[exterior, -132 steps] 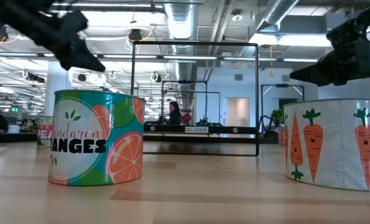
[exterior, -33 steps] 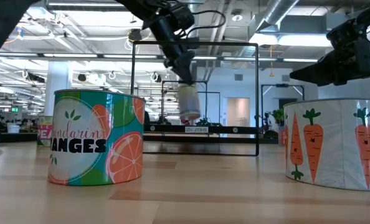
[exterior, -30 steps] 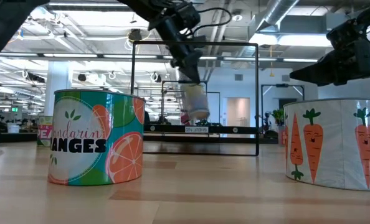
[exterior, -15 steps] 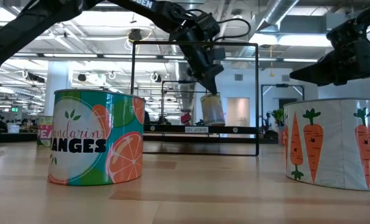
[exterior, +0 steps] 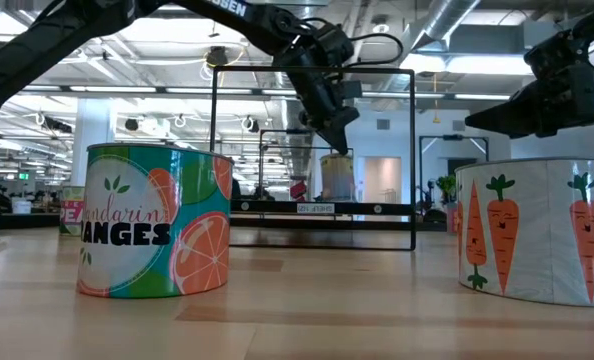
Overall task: Pick and place cans onto a shelf
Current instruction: Put the top peach can on the shelf
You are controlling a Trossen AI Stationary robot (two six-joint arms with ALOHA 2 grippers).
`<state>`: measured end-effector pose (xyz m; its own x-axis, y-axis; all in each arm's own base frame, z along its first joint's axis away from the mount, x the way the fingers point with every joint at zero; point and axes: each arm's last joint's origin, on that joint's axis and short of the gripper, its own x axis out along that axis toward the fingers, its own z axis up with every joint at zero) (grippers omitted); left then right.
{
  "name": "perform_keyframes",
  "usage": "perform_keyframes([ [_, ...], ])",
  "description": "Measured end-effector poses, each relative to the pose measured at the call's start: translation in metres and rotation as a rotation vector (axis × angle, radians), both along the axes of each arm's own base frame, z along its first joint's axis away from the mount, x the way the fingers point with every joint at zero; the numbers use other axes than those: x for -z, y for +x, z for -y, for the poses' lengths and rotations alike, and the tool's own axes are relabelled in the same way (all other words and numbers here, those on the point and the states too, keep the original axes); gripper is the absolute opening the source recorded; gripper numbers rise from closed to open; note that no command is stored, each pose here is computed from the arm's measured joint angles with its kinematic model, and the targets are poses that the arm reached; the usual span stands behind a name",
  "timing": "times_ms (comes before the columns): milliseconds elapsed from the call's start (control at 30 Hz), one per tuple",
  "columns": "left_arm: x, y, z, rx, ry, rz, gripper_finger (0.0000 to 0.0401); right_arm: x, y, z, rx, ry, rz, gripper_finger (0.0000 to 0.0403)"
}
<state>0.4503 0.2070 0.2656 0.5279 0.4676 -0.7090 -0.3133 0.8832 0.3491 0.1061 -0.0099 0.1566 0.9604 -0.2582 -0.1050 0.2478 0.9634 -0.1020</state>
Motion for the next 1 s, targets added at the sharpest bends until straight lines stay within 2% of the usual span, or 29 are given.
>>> perform_keyframes([
  [267,0.0,-0.0054,-0.0118,-0.022,-0.038,0.025,0.0,0.0,0.0,0.0,0.0,0.0,0.0,0.0033],
  [767,0.0023,-0.0061,-0.0081,-0.024,-0.103,0.027,0.0001,-0.0001,0.0,0.0,0.0,0.0,0.0,0.0033],
  [1000,0.0022,-0.0058,-0.0073,-0.024,-0.104,0.028,0.004,0.0,0.0,0.0,0.0,0.0,0.0,0.0033],
])
